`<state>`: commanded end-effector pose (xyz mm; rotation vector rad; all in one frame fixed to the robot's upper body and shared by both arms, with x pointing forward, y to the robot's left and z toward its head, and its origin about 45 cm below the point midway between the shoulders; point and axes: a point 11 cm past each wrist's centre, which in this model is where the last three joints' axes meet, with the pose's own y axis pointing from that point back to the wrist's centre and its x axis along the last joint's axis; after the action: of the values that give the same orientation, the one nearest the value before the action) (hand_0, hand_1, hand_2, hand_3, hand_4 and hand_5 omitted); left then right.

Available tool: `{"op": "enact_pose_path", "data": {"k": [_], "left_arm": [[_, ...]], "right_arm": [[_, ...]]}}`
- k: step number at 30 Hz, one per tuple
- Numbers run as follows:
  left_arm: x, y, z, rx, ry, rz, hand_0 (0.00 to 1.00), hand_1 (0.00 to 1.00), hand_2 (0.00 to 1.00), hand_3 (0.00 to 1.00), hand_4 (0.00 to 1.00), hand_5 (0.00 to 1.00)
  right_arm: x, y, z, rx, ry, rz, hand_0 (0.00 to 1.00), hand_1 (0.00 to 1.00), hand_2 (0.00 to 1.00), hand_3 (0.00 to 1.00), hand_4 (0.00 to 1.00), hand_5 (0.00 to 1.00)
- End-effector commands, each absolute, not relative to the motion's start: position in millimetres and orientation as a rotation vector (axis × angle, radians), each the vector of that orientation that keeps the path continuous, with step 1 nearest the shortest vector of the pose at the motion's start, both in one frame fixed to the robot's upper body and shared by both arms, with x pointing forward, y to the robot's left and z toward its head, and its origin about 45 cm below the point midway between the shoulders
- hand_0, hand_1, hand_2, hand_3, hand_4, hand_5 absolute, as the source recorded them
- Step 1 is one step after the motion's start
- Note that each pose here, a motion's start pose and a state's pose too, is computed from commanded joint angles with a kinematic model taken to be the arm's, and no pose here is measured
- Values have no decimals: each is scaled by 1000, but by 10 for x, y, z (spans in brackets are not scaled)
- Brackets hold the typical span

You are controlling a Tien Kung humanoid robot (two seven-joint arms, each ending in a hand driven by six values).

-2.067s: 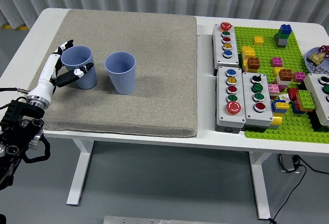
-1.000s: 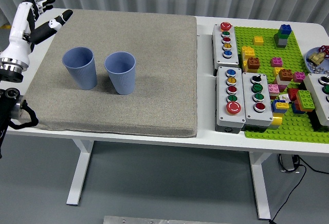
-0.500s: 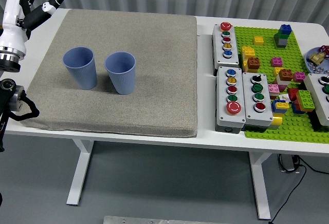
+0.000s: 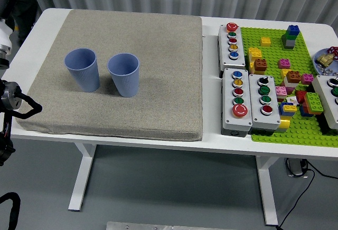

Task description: Pick cup pour cup place

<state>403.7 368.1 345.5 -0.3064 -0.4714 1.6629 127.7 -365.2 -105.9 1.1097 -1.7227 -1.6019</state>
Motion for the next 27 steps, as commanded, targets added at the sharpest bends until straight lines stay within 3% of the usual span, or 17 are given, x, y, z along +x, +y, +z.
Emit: {"op": "enact_pose_path", "data": {"k": [24,25,27], "left_arm": [[3983,3667,3482,-310,-493,1684,983,974,998,998,998,661],[3983,3665,3486,-309,-496,1683,979,969,998,998,998,585],[3977,3659,3505,-299,-514,1678,979,969,998,998,998,585]], "right_arm": [[1303,-3656,-1052,1113,-1735,-1603,748,714,764,618,200,173],[1305,-3656,-1052,1114,-1737,-1604,749,716,766,618,199,173],[1312,-3655,-1049,1117,-1740,-1607,749,716,766,618,199,173]]}}
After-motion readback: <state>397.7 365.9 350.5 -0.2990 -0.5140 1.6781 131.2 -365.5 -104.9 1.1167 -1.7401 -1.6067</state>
